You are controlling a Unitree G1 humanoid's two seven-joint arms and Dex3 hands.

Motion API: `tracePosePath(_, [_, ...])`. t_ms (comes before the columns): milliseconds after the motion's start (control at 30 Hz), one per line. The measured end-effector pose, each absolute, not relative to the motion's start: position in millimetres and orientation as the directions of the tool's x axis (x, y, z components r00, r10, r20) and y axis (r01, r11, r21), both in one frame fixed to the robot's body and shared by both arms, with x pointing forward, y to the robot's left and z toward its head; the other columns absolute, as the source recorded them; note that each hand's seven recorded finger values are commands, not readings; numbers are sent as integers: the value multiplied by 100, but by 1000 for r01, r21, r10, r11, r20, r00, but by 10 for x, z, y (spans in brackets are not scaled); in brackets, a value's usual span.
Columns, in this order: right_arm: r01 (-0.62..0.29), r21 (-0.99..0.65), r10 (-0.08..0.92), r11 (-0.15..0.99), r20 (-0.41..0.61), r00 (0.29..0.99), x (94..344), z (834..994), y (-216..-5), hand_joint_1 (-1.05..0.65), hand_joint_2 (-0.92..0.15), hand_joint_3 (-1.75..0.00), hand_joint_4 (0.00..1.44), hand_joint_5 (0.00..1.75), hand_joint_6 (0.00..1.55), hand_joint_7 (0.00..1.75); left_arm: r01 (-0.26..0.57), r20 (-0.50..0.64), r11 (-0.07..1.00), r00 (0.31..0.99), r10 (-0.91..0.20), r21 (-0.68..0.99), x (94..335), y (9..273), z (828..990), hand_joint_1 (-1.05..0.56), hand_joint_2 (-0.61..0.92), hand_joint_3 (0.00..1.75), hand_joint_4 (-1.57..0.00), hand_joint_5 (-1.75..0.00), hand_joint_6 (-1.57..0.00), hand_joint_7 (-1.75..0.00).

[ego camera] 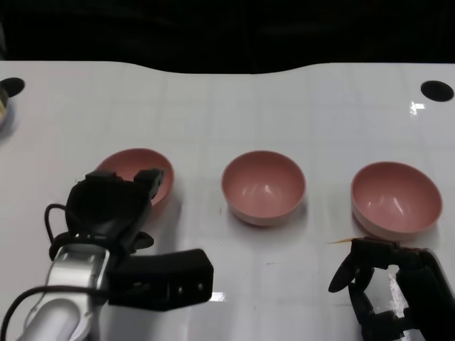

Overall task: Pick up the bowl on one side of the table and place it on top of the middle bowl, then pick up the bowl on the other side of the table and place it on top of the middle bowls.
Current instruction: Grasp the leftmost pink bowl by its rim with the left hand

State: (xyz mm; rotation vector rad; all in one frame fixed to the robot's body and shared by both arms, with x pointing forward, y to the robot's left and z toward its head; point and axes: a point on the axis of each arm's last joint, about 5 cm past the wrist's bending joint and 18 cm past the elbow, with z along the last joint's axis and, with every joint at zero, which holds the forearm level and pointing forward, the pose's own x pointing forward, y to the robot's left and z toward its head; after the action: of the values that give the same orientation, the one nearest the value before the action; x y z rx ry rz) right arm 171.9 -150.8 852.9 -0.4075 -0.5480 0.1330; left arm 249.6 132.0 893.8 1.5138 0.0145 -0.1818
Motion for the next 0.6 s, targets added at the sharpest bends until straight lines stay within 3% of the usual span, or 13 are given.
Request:
tracePosePath(167, [-15,-410,229,912,477,849,1708,8529,-1508,19,4,-174,97,161,99,119,197,-197,-10,975,-99,980,2619,1245,8855,-50,92,5,-56,-19,-46,-4])
tracePosePath(367, [-15,-410,228,912,477,849,1701,8532,-1506,20,3,-174,97,160,99,119,225,-229,-49,968,-99,973,2722,1249,8775,-39,92,4,-85,-30,-66,-7])
tracePosePath(600, [-16,-409,228,912,476,849,1695,8532,-1502,20,2,-173,97,159,99,119,214,-218,-48,969,-114,976,2762,1241,8756,-38,92,4,-88,-32,-69,-6])
